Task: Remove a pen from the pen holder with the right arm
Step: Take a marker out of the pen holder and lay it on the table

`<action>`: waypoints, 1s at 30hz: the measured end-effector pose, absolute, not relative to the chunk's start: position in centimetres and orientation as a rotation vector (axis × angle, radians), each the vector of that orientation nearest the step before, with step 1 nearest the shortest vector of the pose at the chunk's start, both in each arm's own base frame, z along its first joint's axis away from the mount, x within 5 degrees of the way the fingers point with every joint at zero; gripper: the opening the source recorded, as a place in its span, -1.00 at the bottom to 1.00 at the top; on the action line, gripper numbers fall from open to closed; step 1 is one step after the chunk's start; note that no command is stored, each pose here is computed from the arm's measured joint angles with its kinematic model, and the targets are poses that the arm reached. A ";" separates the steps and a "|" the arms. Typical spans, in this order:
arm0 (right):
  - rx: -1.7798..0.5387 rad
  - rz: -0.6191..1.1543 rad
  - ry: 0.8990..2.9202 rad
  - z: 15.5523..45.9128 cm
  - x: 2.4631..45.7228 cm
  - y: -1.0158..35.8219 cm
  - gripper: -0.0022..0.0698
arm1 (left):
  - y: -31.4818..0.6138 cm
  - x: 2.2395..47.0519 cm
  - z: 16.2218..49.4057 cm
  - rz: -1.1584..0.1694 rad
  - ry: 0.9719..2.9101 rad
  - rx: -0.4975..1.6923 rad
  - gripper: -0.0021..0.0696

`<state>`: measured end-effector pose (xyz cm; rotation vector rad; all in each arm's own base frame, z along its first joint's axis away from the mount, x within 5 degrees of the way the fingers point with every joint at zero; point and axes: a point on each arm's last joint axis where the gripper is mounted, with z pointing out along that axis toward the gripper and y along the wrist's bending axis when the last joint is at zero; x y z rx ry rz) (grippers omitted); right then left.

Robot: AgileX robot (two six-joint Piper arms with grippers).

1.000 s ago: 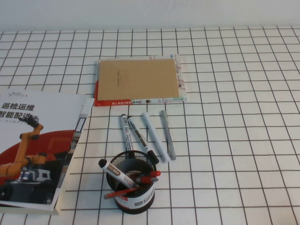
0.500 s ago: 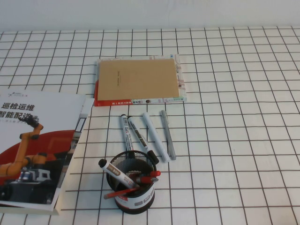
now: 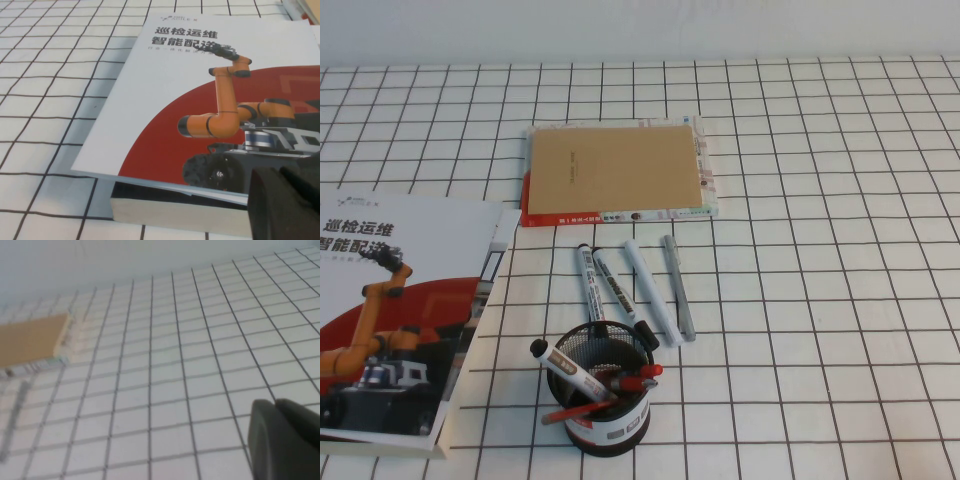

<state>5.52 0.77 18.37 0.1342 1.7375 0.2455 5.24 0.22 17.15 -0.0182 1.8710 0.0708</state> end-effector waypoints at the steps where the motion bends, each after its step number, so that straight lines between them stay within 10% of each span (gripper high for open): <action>1: 0.177 0.294 1.708 18.6 5.6 0.8 -0.98 | 0.2 5.2 17.2 0.071 1.871 -0.018 -0.95; 16: 0.512 0.642 1.525 19.9 5.7 0.8 -0.99 | 0.2 5.2 17.2 0.071 1.871 -0.018 -0.95; 30: 0.255 0.665 1.908 25.7 7.5 3.0 -0.99 | 0.2 5.2 17.2 0.071 1.871 -0.018 -0.95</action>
